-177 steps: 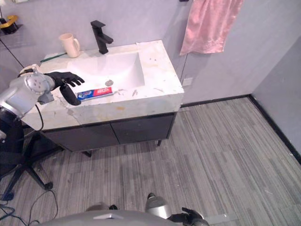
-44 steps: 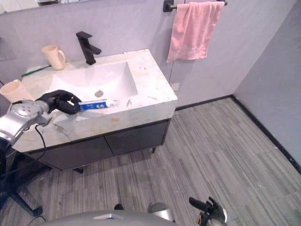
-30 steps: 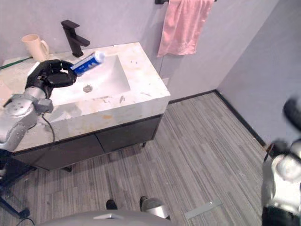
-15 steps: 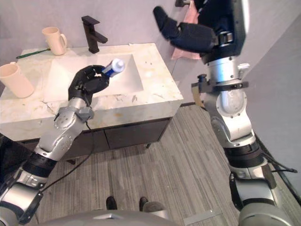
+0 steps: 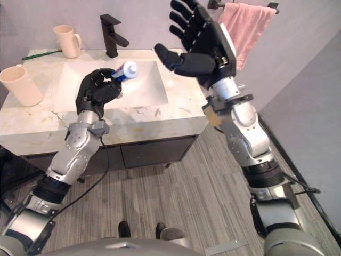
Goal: Organize the bathroom.
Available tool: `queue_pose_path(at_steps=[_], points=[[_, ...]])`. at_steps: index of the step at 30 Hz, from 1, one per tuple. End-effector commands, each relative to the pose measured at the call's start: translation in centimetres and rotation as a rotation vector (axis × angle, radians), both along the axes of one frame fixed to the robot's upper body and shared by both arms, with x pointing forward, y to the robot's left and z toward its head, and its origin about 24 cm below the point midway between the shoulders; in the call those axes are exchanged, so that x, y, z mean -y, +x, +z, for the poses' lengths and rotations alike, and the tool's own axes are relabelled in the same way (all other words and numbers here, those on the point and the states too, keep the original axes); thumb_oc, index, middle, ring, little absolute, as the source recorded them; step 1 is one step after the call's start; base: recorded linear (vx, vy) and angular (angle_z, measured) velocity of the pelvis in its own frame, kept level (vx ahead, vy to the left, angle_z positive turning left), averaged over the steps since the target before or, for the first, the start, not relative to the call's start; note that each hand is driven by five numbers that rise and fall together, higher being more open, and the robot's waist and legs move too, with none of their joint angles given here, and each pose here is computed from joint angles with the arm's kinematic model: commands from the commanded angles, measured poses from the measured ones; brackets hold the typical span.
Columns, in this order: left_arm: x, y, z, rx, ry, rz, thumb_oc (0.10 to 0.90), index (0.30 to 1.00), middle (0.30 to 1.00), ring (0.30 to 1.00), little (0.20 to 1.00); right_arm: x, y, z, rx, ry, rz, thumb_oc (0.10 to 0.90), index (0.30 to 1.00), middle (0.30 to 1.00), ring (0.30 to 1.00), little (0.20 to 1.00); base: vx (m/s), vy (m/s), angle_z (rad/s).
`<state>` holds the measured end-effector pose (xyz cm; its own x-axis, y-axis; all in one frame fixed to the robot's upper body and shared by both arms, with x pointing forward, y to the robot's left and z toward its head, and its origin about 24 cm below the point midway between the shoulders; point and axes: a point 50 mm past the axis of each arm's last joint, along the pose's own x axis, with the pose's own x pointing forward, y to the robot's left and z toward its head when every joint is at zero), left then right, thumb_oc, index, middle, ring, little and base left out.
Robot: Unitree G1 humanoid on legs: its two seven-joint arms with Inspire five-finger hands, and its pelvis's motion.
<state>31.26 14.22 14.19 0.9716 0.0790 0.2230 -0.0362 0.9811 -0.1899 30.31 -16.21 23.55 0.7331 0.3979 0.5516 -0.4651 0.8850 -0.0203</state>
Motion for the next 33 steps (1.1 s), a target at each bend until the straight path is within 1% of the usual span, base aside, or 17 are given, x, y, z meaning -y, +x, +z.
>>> queue_pose_path(at_steps=[1,16,25,33], points=[[2.8,0.0,5.8,0.299,-0.059,-0.094,0.400,0.300,0.300,0.300,0.300,0.4,-0.8,2.8,0.171,0.035,0.042,0.800,0.900,0.900,0.900,0.900,0.04,0.036,0.00],[3.1,0.8,3.2,0.127,-0.095,-0.090,0.400,0.300,0.300,0.300,0.300,0.4,-2.7,2.2,0.283,0.011,0.132,0.800,0.900,0.900,0.900,0.900,0.01,0.006,0.00],[2.7,1.1,2.7,0.092,-0.103,-0.071,0.400,0.300,0.300,0.300,0.300,0.2,-3.2,1.3,0.247,-0.008,0.212,0.800,0.900,0.900,0.900,0.900,0.01,-0.004,-0.05],[3.2,1.0,2.6,0.084,-0.104,-0.082,0.400,0.300,0.300,0.300,0.300,-1.2,-3.3,-0.6,0.196,-0.040,0.291,0.800,0.900,0.900,0.900,0.900,0.00,0.000,0.00]])
